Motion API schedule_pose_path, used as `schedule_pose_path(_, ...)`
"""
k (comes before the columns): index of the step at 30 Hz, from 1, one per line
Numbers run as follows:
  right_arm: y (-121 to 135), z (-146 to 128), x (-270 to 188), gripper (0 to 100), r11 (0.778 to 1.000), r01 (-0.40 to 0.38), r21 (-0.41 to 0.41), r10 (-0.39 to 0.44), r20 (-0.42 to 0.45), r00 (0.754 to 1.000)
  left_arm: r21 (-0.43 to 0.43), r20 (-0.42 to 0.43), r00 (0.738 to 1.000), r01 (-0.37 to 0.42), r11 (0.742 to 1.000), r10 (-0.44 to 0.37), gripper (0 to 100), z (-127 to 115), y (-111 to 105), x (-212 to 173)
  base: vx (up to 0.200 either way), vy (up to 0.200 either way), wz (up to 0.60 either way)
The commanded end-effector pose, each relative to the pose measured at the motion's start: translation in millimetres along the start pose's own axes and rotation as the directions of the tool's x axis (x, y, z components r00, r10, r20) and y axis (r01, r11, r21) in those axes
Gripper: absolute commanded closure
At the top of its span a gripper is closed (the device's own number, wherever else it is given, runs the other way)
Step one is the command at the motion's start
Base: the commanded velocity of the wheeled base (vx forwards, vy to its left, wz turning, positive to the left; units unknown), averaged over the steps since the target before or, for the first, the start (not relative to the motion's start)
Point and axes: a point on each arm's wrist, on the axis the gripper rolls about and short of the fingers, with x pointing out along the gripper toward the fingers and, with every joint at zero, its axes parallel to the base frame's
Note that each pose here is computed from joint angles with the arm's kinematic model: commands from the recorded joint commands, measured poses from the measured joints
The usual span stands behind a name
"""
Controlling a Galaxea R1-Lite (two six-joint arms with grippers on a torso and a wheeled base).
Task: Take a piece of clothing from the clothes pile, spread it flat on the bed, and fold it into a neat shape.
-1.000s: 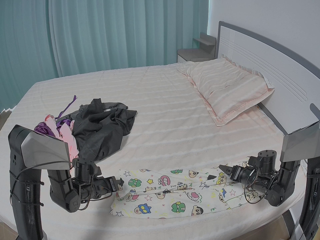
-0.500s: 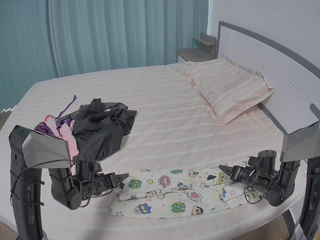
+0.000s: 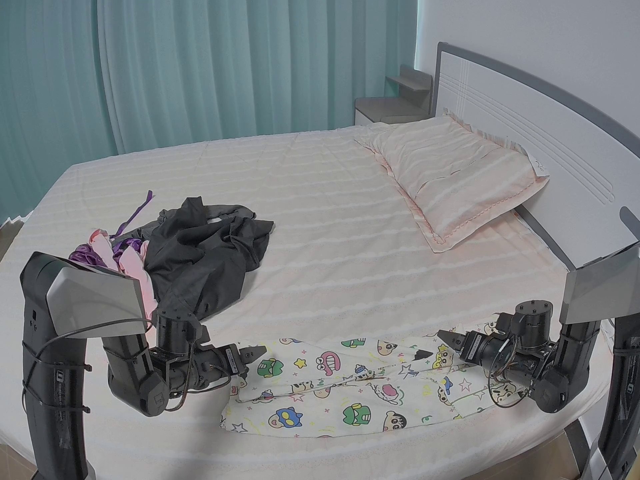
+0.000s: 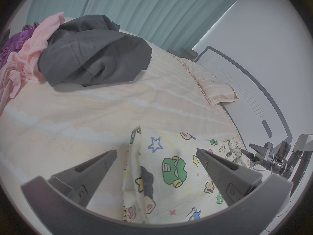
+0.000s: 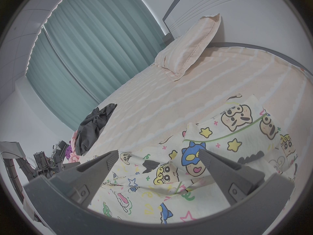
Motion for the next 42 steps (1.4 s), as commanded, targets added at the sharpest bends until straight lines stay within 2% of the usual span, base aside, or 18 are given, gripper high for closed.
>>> schedule_pose_path(1,0,0,0,0,1.0,0.0,-0.001,0.0,-0.002,1.0,0.012,0.001,1.0,0.018,1.0,-0.018,0,0,-7,3,0.0,0.0,0.0)
schedule_pose_path(6,0,0,0,0,1.0,0.0,-0.001,0.0,-0.002,1.0,0.024,-0.02,0.999,0.03,0.999,-0.029,0,-6,-13,2,0.0,0.0,0.0)
schedule_pose_path(17,0,0,0,0,1.0,-0.001,0.001,0.001,-0.001,1.0,0.021,-0.039,0.999,0.018,1.0,-0.017,0,-12,-9,4,0.0,0.0,0.0)
schedule_pose_path(39,1,2,-1,0,1.0,-0.008,0.0,0.008,0.015,1.0,0.04,-0.036,0.998,0.05,0.998,-0.049,0,-13,-17,19,0.0,0.0,0.0)
schedule_pose_path(40,1,2,-1,0,1.0,-0.008,0.0,0.008,0.013,1.0,0.04,-0.036,0.998,0.049,0.998,-0.047,100,-13,-17,19,0.0,0.0,0.0)
schedule_pose_path(42,1,2,-1,0,1.0,-0.009,0.0,0.009,0.015,1.0,0.039,-0.031,0.999,0.043,0.998,-0.041,100,-12,-17,18,0.0,0.0,0.0)
